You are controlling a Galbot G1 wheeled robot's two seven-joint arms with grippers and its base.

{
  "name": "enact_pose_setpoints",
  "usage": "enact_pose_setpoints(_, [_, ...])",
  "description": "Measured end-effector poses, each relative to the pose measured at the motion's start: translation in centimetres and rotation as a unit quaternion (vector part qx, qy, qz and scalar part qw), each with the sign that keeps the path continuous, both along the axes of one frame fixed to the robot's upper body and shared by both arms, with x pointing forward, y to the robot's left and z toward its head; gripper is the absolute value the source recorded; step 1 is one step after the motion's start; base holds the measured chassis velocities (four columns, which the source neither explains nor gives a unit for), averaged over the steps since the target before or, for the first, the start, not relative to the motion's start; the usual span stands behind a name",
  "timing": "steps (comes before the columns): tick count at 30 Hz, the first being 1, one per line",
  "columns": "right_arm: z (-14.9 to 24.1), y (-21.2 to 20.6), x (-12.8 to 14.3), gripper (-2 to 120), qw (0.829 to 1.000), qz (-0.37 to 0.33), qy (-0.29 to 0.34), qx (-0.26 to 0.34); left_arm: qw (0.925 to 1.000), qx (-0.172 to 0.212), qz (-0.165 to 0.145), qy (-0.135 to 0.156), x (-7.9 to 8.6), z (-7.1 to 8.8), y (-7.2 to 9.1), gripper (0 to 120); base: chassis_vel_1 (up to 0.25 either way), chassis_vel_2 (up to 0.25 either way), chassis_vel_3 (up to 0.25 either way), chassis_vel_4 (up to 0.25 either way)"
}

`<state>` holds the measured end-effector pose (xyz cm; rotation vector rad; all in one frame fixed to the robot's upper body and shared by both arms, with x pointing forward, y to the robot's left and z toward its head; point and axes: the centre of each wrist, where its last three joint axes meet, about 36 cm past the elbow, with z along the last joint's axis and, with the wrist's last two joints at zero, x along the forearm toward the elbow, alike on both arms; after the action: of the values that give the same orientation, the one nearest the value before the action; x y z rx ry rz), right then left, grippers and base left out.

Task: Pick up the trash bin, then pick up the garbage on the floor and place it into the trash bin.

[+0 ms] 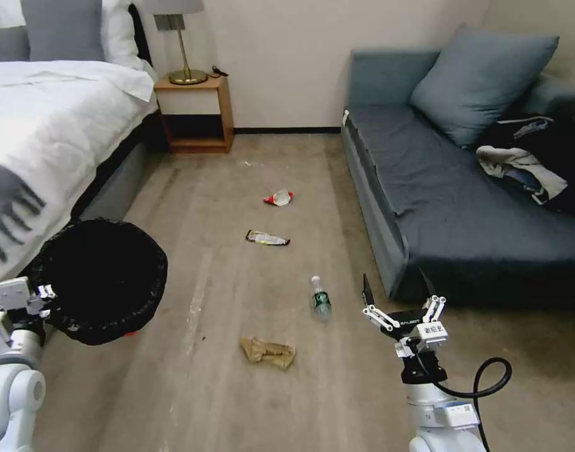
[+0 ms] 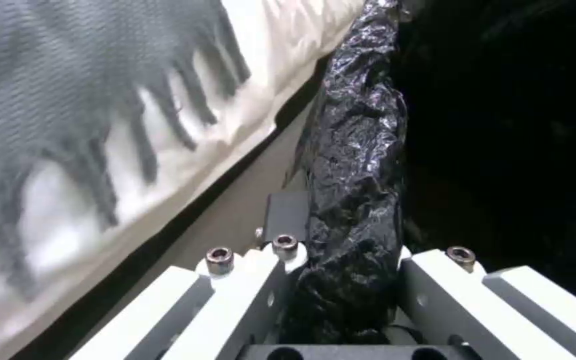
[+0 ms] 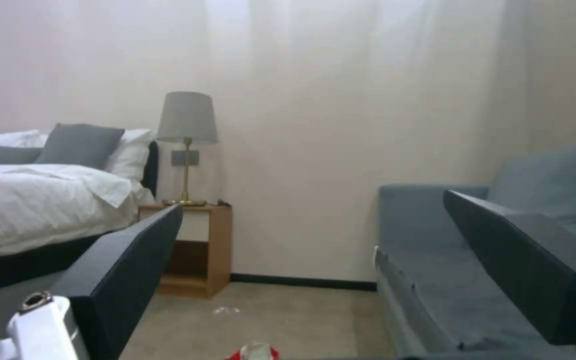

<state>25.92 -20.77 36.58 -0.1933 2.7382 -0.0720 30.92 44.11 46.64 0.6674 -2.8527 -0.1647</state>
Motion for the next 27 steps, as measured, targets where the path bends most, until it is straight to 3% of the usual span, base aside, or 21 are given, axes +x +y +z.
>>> enact_pose_setpoints(6, [0.0, 0.2, 0.0, 100, 1.0, -0.001, 0.005, 0.002, 1.0, -0.001, -0.001, 0.003, 0.0, -0.2, 0.2, 5, -0.105, 0.113, 0.103, -0.11])
enact_pose_setpoints(13, [0.0, -0.2, 0.7, 100, 0.998, 0.029, 0.039, -0.039, 1.0, 0.001, -0.002, 0.005, 0.1, -0.2, 0.3, 5, -0.005, 0.009, 0.005, -0.006])
enact_pose_setpoints(16, [0.4, 0.3, 1.8, 100, 0.974, 0.113, 0.163, -0.105, 0.9999, 0.006, -0.003, 0.01, 0.2, -0.2, 0.5, 5, 0.0, 0.0, 0.0, 0.0])
enact_pose_setpoints(17, [0.4, 0.3, 1.8, 100, 0.974, 0.113, 0.163, -0.105, 0.9999, 0.006, -0.003, 0.01, 0.2, -0.2, 0.5, 5, 0.0, 0.0, 0.0, 0.0])
enact_pose_setpoints(19, [0.7, 0.9, 2.6, 100, 0.942, 0.179, 0.248, -0.14, 0.9998, 0.008, -0.004, 0.018, 0.2, -0.2, 0.7, 5, 0.0, 0.0, 0.0, 0.0])
enact_pose_setpoints(20, [0.7, 0.9, 2.6, 100, 0.942, 0.179, 0.248, -0.14, 0.9998, 0.008, -0.004, 0.018, 0.2, -0.2, 0.7, 5, 0.0, 0.0, 0.0, 0.0])
enact_pose_setpoints(21, [0.7, 1.1, 3.0, 100, 0.931, 0.197, 0.268, -0.153, 0.9997, 0.009, -0.004, 0.021, 0.2, -0.2, 0.8, 5, 0.0, 0.0, 0.0, 0.0])
enact_pose_setpoints(23, [0.1, 1.8, 4.4, 100, 0.89, 0.254, 0.326, -0.195, 0.9996, 0.009, -0.005, 0.027, 0.1, -0.3, 0.8, 5, 0.0, 0.0, 0.0, 0.0])
enact_pose_setpoints(24, [0.1, 1.8, 4.4, 100, 0.89, 0.254, 0.326, -0.195, 0.9996, 0.009, -0.005, 0.027, 0.1, -0.3, 0.8, 5, 0.0, 0.0, 0.0, 0.0])
enact_pose_setpoints(26, [-1.1, 2.5, 6.3, 100, 0.855, 0.293, 0.365, -0.226, 0.9995, 0.007, -0.007, 0.03, 0.1, -0.1, 0.5, 5, 0.0, 0.0, 0.0, 0.0])
enact_pose_setpoints(27, [-2.0, 2.9, 7.2, 100, 0.845, 0.301, 0.375, -0.235, 0.9994, 0.006, -0.009, 0.031, 0.1, -0.1, 0.3, 5, 0.0, 0.0, 0.0, 0.0])
